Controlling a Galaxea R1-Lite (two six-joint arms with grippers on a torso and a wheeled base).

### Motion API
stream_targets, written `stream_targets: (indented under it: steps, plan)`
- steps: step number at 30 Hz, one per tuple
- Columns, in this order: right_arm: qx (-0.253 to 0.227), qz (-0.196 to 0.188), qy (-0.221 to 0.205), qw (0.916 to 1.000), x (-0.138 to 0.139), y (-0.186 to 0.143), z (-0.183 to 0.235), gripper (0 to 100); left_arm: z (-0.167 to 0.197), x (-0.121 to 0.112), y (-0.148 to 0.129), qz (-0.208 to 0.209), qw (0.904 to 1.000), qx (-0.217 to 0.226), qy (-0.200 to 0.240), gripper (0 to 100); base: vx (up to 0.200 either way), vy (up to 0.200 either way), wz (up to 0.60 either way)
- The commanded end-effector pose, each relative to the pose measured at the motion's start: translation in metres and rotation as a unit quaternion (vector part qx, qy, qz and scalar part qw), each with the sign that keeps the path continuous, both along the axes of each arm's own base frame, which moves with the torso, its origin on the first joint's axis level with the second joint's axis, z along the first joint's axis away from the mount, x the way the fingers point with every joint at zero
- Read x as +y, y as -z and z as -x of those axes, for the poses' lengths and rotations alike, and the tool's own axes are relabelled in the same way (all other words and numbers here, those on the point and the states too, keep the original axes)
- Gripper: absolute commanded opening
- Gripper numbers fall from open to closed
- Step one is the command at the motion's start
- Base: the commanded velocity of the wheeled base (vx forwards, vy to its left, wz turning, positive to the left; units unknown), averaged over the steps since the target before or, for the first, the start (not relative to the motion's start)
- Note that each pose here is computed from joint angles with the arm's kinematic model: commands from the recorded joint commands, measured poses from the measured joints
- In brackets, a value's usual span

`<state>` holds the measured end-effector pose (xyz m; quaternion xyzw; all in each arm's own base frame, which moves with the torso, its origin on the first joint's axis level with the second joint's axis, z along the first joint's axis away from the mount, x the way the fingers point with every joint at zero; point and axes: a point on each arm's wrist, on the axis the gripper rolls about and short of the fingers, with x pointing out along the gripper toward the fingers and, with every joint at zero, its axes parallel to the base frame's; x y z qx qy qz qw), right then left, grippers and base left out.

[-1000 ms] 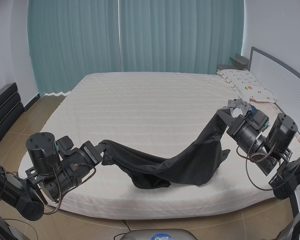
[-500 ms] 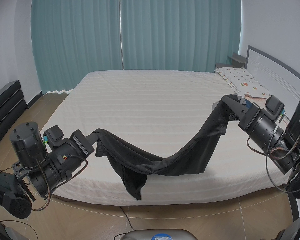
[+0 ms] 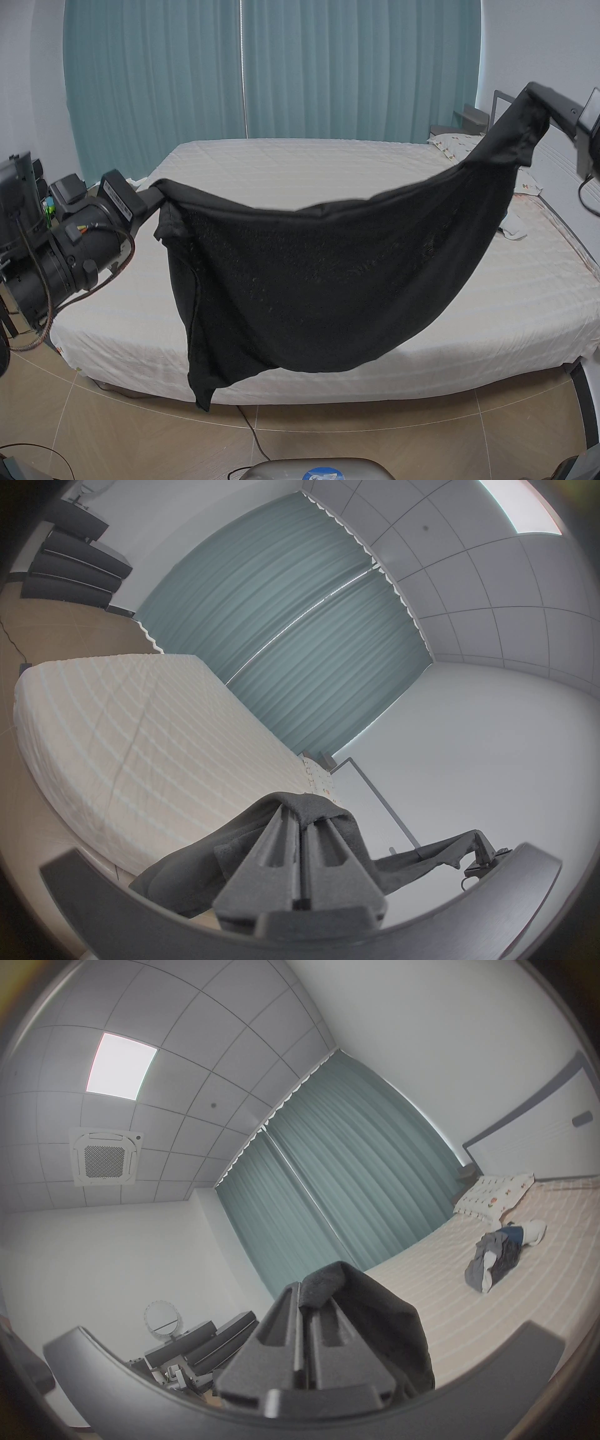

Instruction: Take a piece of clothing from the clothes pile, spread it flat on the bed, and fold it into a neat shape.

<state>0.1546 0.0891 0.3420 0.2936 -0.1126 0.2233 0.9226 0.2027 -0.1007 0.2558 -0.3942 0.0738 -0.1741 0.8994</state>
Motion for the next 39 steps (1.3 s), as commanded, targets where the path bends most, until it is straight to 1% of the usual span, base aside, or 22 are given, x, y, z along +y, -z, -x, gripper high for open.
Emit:
stream_targets:
  steps: [1, 2, 5, 6, 8, 10, 11, 12, 14, 15, 16, 17, 20, 21, 22, 23, 24, 26, 31, 35, 39]
  plan:
    - [-0.049, -0.022, 0.029, 0.9981, -0.025, -0.039, 0.022, 0, 0.004, 0.007, -0.027, 0.014, 0.9995, -0.027, -0.009, 0, 0.000, 0.000, 0.00]
    - [-0.039, -0.014, 0.041, 0.9983, -0.026, -0.047, 0.015, 0, -0.005, 0.005, -0.025, 0.012, 0.9996, -0.021, -0.013, 0, 0.000, 0.000, 0.00]
    - [-0.036, -0.011, 0.050, 0.9980, -0.027, -0.054, 0.008, 0, -0.014, 0.003, -0.021, 0.007, 0.9998, -0.011, -0.018, 0, 0.000, 0.000, 0.00]
    - [-0.035, -0.007, 0.066, 0.9972, -0.027, -0.064, -0.011, 0, -0.026, 0.001, -0.022, 0.006, 0.9997, -0.002, -0.023, 0, 0.000, 0.000, 0.00]
    - [-0.030, -0.003, 0.070, 0.9971, -0.024, -0.066, -0.028, 0, -0.031, -0.001, -0.026, 0.008, 0.9997, 0.009, -0.023, 0, 0.000, 0.000, 0.00]
    - [-0.009, 0.006, 0.076, 0.9970, -0.019, -0.060, -0.051, 0, -0.037, -0.004, -0.026, 0.010, 0.9994, 0.023, -0.022, 0, 0.000, 0.000, 0.00]
    - [-0.007, 0.007, 0.077, 0.9970, -0.018, -0.059, -0.053, 0, -0.038, -0.004, -0.026, 0.009, 0.9994, 0.024, -0.023, 0, 0.000, 0.000, 0.00]
    - [0.016, 0.016, 0.080, 0.9966, -0.013, -0.047, -0.075, 0, -0.045, -0.007, -0.020, 0.007, 0.9989, 0.039, -0.024, 0, 0.000, 0.000, 0.00]
    - [0.042, 0.024, 0.086, 0.9951, -0.009, -0.032, -0.098, 0, -0.054, -0.009, -0.009, 0.000, 0.9979, 0.058, -0.028, 0, 0.000, 0.000, 0.00]
    - [0.055, 0.025, 0.087, 0.9944, -0.007, -0.024, -0.109, 0, -0.058, -0.010, -0.003, -0.004, 0.9971, 0.070, -0.028, 0, 0.000, 0.000, 0.00]
    - [0.057, 0.024, 0.088, 0.9942, -0.007, -0.023, -0.111, 0, -0.058, -0.010, -0.002, -0.005, 0.9971, 0.070, -0.028, 0, 0.000, 0.000, 0.00]
    - [0.068, 0.018, 0.086, 0.9938, -0.003, -0.013, -0.127, 0, -0.066, -0.011, 0.011, -0.014, 0.9952, 0.093, -0.024, 0, 0.000, 0.000, 0.00]
    - [0.057, 0.007, 0.098, 0.9935, 0.002, -0.007, -0.153, 0, -0.077, -0.005, 0.022, -0.014, 0.9935, 0.113, -0.005, 0, 0.000, 0.000, 0.00]
    - [0.057, 0.006, 0.102, 0.9932, 0.004, -0.003, -0.164, 0, -0.081, -0.003, 0.023, -0.008, 0.9929, 0.119, 0.003, 0, 0.200, 0.000, 0.00]
    - [0.057, 0.007, 0.102, 0.9931, 0.004, -0.002, -0.167, 0, -0.082, -0.003, 0.024, -0.004, 0.9926, 0.121, 0.005, 0, 0.200, 0.000, 0.00]
    - [0.062, 0.009, 0.103, 0.9927, 0.006, 0.004, -0.175, 0, -0.088, -0.002, 0.025, 0.009, 0.9917, 0.128, 0.012, 0, 0.200, 0.000, 0.00]
    - [0.064, 0.009, 0.103, 0.9926, 0.007, 0.005, -0.177, 0, -0.089, -0.002, 0.026, 0.011, 0.9914, 0.129, 0.013, 0, 0.200, 0.000, 0.00]
    - [0.073, 0.013, 0.104, 0.9918, 0.009, 0.014, -0.189, 0, -0.104, -0.003, 0.030, 0.024, 0.9900, 0.139, 0.008, 0, 0.200, 0.000, 0.00]
    - [0.064, 0.012, 0.111, 0.9917, 0.011, 0.018, -0.209, 0, -0.133, -0.007, 0.049, 0.025, 0.9862, 0.164, -0.005, 0, 0.200, 0.000, 0.00]
    - [0.068, 0.015, 0.115, 0.9910, 0.012, 0.025, -0.223, 0, -0.155, -0.006, 0.055, 0.039, 0.9848, 0.169, -0.017, 0, 0.200, 0.000, 0.00]
    - [0.090, 0.025, 0.117, 0.9888, 0.016, 0.046, -0.242, 0, -0.177, -0.011, 0.071, 0.037, 0.9826, 0.181, -0.020, 0, 0.200, 0.000, 0.00]
